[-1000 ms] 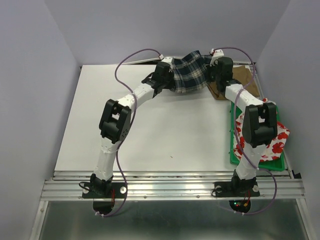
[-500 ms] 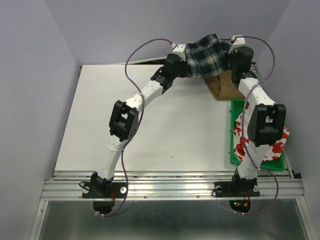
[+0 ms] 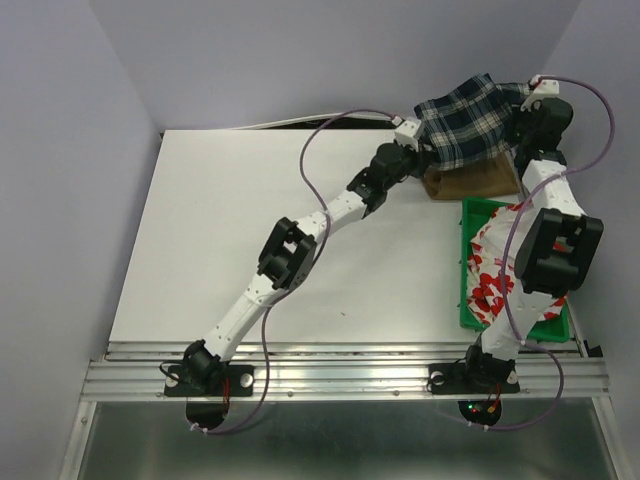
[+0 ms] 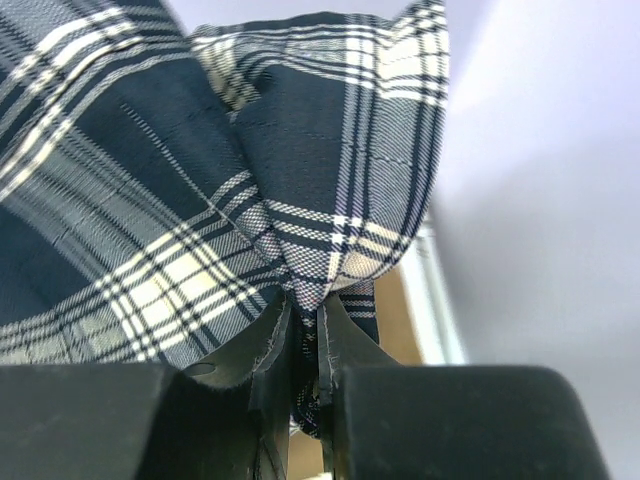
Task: Fold and stack the skirts
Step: Neatly place the folded skirt to the corner
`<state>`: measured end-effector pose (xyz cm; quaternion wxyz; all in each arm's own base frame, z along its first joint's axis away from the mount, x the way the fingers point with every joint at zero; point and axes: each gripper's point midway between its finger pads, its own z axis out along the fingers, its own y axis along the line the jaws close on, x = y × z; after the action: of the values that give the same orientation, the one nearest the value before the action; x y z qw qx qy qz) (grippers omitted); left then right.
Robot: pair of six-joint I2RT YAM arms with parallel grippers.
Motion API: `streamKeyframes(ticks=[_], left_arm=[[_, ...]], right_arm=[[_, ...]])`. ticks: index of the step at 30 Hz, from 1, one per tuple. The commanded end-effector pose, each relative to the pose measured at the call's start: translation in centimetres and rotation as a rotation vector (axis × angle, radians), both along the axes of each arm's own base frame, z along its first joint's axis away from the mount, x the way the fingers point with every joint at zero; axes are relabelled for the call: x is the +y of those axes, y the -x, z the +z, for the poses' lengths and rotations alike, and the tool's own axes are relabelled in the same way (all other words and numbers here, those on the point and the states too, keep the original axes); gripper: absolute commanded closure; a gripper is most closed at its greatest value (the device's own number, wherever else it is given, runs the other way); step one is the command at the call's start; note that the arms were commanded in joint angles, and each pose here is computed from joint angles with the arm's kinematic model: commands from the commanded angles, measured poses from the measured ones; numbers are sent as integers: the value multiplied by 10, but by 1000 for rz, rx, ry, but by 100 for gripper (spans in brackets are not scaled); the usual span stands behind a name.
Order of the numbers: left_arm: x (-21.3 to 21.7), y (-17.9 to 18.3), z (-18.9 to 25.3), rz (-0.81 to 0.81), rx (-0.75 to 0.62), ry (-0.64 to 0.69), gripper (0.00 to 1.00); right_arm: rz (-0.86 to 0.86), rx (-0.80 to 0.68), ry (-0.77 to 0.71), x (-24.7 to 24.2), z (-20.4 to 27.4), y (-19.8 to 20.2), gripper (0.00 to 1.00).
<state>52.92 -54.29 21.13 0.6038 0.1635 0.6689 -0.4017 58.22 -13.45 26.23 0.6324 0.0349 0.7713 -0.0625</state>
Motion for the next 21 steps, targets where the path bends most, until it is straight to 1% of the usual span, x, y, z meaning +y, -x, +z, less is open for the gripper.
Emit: streamKeyframes(ticks=[1, 2, 4, 5, 6, 7, 8, 9, 10, 11, 13, 14, 16, 18, 19, 20, 21], left_arm=[[-22, 15, 56, 24, -192, 148, 100], [-22, 13, 52, 31, -193, 156, 100], [-25, 8, 18, 34, -155, 119, 100], [-26, 8, 10, 32, -142, 106, 99], [-26, 7, 2, 24, -119, 101, 95], [-22, 2, -11, 26, -80, 85, 89], [-20, 1, -12, 15, -55, 99, 86], [-20, 2, -15, 6, -36, 102, 81], [-20, 3, -16, -7, -30, 97, 73], [-20, 4, -21, -9, -16, 73, 54], [-16, 3, -18, -19, 2, 70, 47], [-10, 1, -19, -17, 23, 66, 40], [-6, 2, -17, -41, 49, 75, 30], [0, 2, -7, -53, 67, 72, 18], [6, 3, 3, -71, 74, 59, 5], [11, 4, 8, -76, 74, 47, 2], [20, 2, 15, -78, 74, 34, 1]], right_arm=[[-51, -169, 90, -32, 59, 14, 99], [-52, -156, 91, -32, 51, 14, 99], [-66, -118, 93, -39, 24, 17, 99], [-69, -100, 88, -39, 12, 19, 99], [-73, -60, 84, -40, -10, 22, 99], [-76, -49, 76, -40, -23, 21, 99], [-82, -40, 75, -41, -29, 23, 99], [-85, -11, 61, -41, -46, 22, 99], [-98, 8, 52, -43, -58, 23, 99], [-108, 28, 42, -45, -69, 23, 99], [-123, 59, 24, -47, -88, 23, 99], [-120, 66, 20, -46, -91, 24, 99], [-120, 73, 13, -45, -95, 24, 99], [-129, 85, 9, -46, -96, 25, 99], [-136, 100, 7, -48, -98, 25, 95], [-139, 115, 4, -48, -102, 27, 87], [-145, 116, -1, -49, -100, 26, 72]])
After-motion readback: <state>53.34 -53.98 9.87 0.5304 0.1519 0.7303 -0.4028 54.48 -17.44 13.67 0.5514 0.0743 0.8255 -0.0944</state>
